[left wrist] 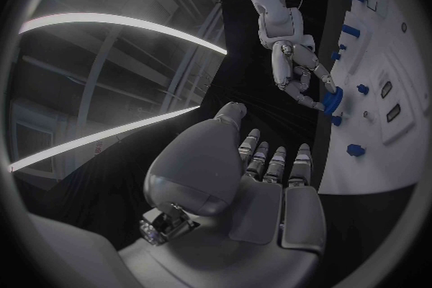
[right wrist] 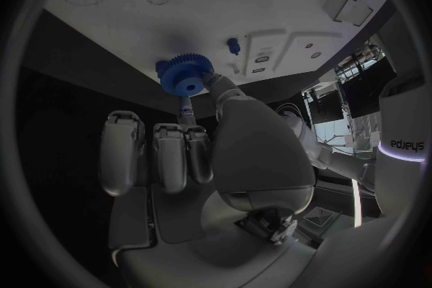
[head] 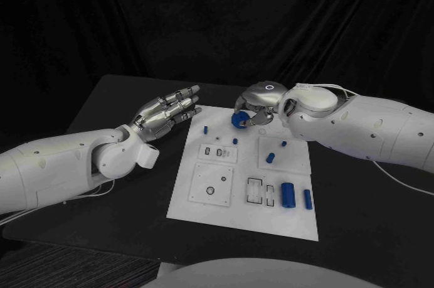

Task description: Assemble the parts on the task board

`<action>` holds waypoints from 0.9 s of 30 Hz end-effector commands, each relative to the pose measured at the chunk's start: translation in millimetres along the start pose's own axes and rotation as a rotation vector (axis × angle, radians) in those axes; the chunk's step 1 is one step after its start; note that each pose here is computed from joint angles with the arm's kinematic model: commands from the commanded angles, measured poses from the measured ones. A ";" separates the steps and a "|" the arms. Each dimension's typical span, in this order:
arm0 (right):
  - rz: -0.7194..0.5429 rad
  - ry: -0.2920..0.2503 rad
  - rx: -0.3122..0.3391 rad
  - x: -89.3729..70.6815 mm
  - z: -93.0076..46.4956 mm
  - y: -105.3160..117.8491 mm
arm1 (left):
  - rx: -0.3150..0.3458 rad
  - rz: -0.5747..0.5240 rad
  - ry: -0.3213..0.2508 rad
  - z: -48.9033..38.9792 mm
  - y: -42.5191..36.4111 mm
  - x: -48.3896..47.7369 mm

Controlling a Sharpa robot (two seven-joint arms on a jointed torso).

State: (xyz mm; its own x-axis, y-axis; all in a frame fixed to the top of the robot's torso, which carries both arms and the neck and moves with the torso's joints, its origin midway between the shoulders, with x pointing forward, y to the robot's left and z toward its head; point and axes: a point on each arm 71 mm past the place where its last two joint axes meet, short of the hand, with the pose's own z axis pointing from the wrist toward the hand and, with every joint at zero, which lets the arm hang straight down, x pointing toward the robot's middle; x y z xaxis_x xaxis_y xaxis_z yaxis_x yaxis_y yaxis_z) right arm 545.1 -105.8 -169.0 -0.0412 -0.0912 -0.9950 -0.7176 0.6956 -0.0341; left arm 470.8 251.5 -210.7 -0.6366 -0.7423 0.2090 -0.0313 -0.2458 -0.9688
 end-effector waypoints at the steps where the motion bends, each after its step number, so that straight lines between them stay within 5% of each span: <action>1: 0.000 0.029 -0.008 3.6 2.6 0.4 | 0.012 -0.009 0.013 1.2 -0.6 2.5; 27: -0.003 0.055 -0.013 6.4 15.1 5.9 | 0.010 -0.012 0.021 3.8 0.6 4.4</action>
State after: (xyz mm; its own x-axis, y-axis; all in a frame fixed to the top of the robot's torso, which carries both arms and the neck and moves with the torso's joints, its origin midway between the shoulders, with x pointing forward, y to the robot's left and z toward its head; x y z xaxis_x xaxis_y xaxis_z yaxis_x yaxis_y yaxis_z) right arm 552.1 -93.1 -175.0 -0.0693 -0.1257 -0.9896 -0.7204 0.6925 -0.0376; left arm 471.3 247.5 -211.0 -0.6423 -0.7369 0.2108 -0.0340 -0.2474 -0.9683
